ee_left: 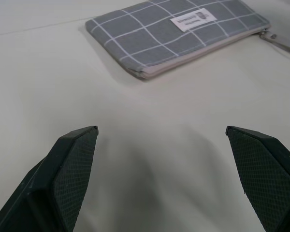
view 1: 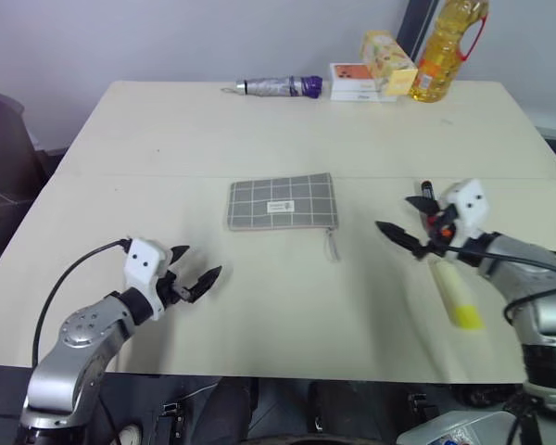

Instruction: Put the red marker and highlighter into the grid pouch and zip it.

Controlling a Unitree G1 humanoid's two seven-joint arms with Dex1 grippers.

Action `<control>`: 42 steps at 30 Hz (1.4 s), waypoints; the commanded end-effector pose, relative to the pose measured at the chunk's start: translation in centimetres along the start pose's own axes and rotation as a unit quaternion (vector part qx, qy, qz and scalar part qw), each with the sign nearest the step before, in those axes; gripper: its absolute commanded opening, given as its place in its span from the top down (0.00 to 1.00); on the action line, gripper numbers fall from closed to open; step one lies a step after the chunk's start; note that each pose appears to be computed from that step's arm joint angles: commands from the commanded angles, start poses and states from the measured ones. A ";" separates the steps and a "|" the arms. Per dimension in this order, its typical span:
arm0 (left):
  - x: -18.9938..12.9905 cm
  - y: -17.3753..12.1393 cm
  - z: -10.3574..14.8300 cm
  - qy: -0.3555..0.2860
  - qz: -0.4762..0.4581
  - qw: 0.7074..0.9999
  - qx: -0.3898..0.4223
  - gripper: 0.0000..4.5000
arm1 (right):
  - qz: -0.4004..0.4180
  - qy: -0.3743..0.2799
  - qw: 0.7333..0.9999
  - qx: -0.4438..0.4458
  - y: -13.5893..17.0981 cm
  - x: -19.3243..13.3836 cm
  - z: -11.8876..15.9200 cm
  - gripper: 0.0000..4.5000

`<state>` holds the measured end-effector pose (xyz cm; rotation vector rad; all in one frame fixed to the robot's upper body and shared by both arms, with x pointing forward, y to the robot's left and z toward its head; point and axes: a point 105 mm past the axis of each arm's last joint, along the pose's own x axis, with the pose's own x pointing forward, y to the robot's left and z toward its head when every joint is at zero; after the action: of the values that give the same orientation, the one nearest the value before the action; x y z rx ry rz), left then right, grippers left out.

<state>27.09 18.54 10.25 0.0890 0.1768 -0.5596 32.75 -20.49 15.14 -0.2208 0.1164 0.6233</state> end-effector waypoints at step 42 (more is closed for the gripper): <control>11.6 2.3 2.1 0.014 -0.219 0.877 0.427 0.00 | -0.066 0.075 0.992 -0.073 0.2 14.7 -0.3 0.99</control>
<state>39.20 14.74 11.94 0.9360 -0.0795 -0.9837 44.23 -12.67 11.29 -0.3970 0.2276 0.4597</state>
